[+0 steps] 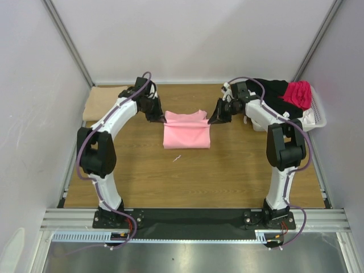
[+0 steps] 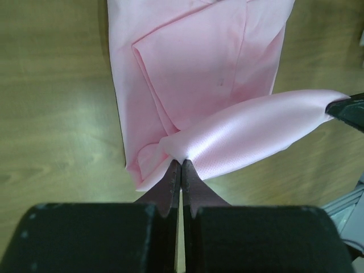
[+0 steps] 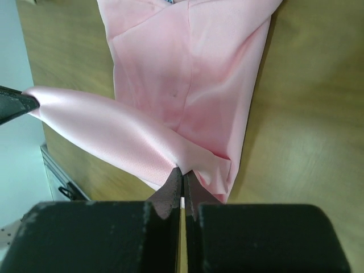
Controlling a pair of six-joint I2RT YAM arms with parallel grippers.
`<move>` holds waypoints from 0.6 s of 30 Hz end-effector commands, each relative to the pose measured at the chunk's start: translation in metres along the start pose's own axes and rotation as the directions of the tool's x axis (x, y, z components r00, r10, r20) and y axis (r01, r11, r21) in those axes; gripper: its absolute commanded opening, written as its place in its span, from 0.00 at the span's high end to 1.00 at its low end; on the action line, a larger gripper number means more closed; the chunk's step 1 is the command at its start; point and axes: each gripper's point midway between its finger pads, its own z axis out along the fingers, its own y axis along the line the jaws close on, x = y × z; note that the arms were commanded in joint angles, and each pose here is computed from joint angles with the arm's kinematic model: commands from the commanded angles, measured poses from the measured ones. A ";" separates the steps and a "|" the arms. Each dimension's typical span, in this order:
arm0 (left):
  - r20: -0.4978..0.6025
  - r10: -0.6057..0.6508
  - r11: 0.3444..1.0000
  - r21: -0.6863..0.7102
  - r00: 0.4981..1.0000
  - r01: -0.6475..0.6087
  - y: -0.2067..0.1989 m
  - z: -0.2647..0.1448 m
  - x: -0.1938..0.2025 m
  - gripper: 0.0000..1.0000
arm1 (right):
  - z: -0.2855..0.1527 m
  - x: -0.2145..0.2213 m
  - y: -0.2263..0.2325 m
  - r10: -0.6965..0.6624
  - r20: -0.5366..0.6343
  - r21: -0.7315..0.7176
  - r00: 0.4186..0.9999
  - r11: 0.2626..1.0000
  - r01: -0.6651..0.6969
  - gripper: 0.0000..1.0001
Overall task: Fold and stack the t-shirts
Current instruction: Fold the tshirt
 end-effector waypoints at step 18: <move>0.091 -0.081 0.985 0.160 0.992 0.066 0.007 0.042 -0.098 1.00 | 0.041 -0.104 -0.006 -0.046 0.093 -0.115 0.995 0.992 0.057 1.00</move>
